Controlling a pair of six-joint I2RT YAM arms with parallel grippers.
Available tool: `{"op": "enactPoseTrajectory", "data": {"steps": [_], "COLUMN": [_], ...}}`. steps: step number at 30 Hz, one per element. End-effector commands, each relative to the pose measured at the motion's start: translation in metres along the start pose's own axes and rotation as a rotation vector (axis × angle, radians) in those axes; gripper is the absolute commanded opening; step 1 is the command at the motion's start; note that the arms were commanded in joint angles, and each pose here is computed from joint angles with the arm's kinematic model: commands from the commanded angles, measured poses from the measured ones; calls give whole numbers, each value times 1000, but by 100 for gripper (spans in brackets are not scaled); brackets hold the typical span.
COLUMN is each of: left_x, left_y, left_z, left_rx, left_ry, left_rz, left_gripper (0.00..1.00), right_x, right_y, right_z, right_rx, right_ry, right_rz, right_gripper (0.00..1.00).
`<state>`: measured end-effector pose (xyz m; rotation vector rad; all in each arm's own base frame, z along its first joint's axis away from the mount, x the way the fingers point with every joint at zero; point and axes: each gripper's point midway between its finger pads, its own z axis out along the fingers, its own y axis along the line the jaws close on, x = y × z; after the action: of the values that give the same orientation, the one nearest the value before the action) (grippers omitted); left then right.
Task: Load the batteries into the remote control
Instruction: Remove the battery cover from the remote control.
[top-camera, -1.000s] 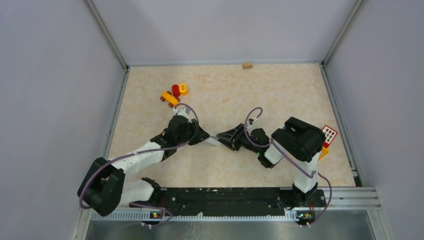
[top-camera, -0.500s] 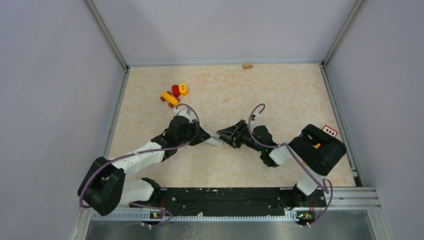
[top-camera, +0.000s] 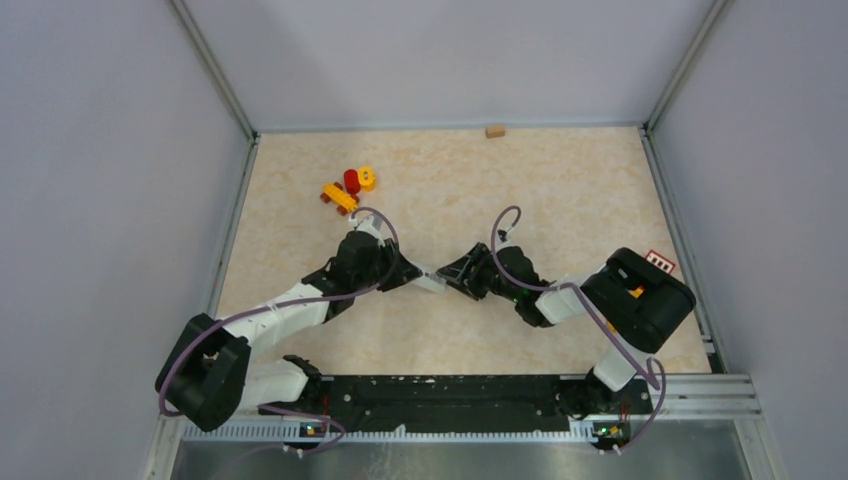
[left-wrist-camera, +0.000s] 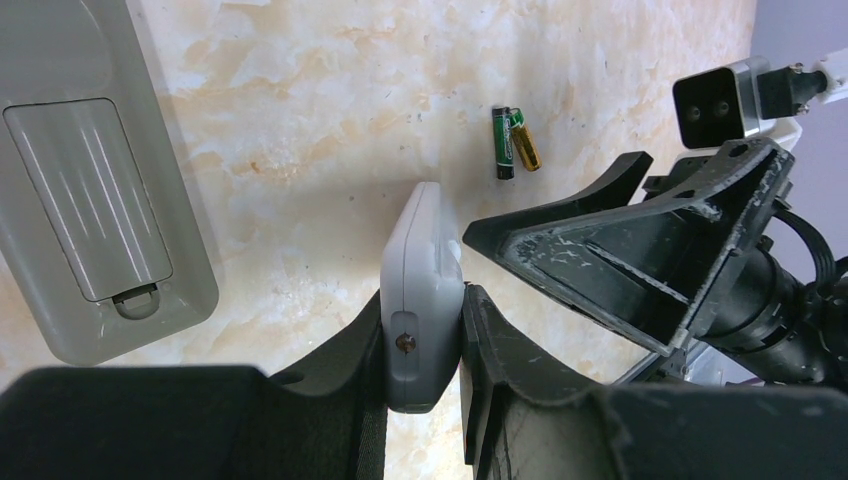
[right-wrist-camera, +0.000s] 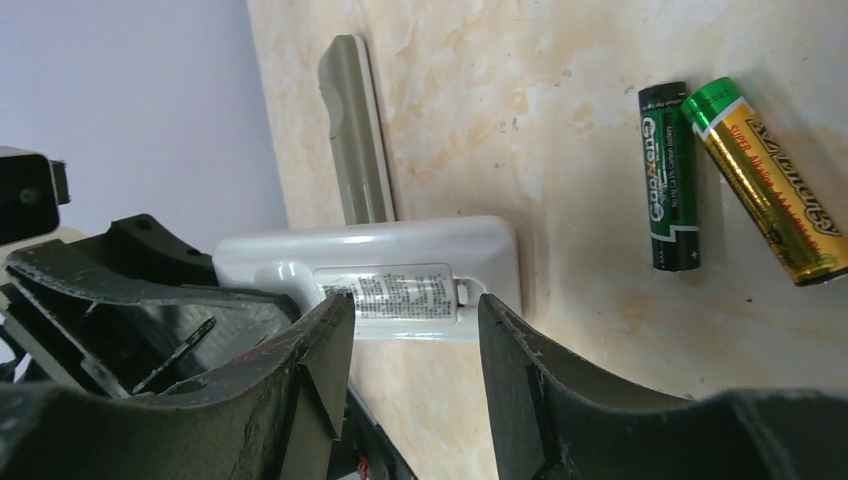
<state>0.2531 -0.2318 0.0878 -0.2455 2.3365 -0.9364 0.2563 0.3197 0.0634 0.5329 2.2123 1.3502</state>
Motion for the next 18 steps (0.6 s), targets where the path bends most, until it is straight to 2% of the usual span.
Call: {"op": "enactPoseTrajectory", "data": {"steps": [1, 4, 18], "left_x": [44, 44, 45], "left_y": [55, 55, 54], "left_z": [-5, -6, -5], "left_rx": [-182, -181, -176], "left_ry": [148, 148, 152], "left_rz": [31, 32, 29], "left_gripper": [0, 0, 0], "right_x": [-8, -7, -1], "right_y": [15, 18, 18], "right_z": [10, 13, 18], "right_rx": [-49, -70, -93], "right_ry": [-16, -9, 19], "right_rz": [-36, -37, -20], "right_gripper": [51, 51, 37]}}
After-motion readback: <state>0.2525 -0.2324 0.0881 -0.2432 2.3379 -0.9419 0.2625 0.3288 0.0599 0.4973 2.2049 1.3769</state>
